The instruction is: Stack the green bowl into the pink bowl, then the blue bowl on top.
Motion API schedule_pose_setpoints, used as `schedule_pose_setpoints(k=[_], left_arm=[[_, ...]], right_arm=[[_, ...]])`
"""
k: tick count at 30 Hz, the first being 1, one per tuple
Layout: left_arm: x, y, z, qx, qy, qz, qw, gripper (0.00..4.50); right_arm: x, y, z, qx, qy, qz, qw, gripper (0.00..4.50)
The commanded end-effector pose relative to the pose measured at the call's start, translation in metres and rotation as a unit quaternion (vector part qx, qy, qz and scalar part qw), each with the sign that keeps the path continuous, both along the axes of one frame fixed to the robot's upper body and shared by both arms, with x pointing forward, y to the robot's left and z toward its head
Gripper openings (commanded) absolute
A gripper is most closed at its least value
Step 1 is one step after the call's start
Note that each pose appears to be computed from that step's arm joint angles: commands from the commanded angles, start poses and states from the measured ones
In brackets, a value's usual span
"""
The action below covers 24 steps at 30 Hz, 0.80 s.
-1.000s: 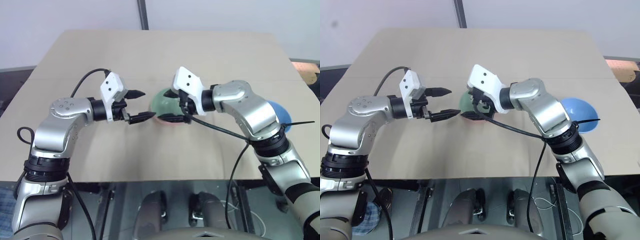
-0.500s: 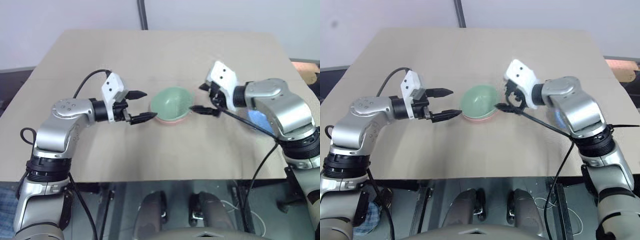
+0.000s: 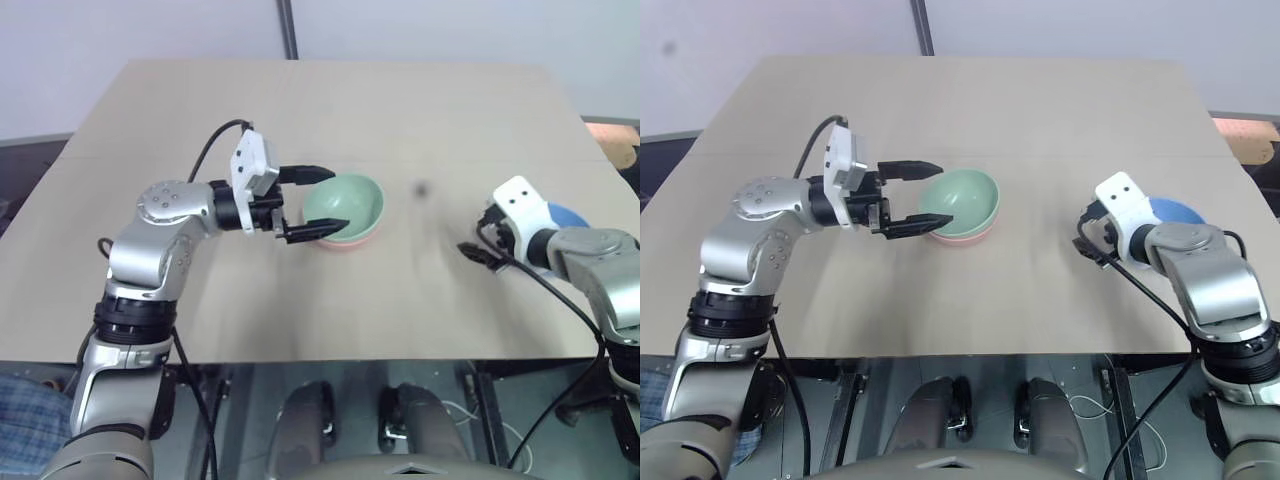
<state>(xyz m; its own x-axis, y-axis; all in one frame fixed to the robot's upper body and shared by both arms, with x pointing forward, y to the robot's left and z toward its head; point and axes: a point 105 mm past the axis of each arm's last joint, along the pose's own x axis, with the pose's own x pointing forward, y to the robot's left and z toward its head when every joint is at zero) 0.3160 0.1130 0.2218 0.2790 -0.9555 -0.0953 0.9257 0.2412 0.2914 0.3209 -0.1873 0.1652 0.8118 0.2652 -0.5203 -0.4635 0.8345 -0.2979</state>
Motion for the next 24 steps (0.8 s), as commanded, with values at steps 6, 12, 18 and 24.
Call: schedule_pose_setpoints(k=[6,12,18,24], left_arm=[[0.003,-0.008,0.009,-0.008,-0.023,-0.025,0.999,4.50],[0.004,-0.013,0.009,-0.012,-0.025,-0.036,0.999,4.50],[0.006,-0.013,0.008,-0.008,-0.026,-0.035,0.999,4.50],[0.006,-0.011,0.008,-0.006,-0.026,-0.032,0.999,4.50]], right_arm=[[-0.005,-0.023,0.049,-0.016,-0.076,-0.048,0.996,4.42],[-0.024,-0.044,-0.002,-0.025,0.013,-0.094,0.995,4.42],[-0.034,-0.048,-0.030,-0.023,0.052,-0.104,0.993,4.42],[-0.031,-0.044,-0.029,-0.024,0.045,-0.086,0.995,2.36]])
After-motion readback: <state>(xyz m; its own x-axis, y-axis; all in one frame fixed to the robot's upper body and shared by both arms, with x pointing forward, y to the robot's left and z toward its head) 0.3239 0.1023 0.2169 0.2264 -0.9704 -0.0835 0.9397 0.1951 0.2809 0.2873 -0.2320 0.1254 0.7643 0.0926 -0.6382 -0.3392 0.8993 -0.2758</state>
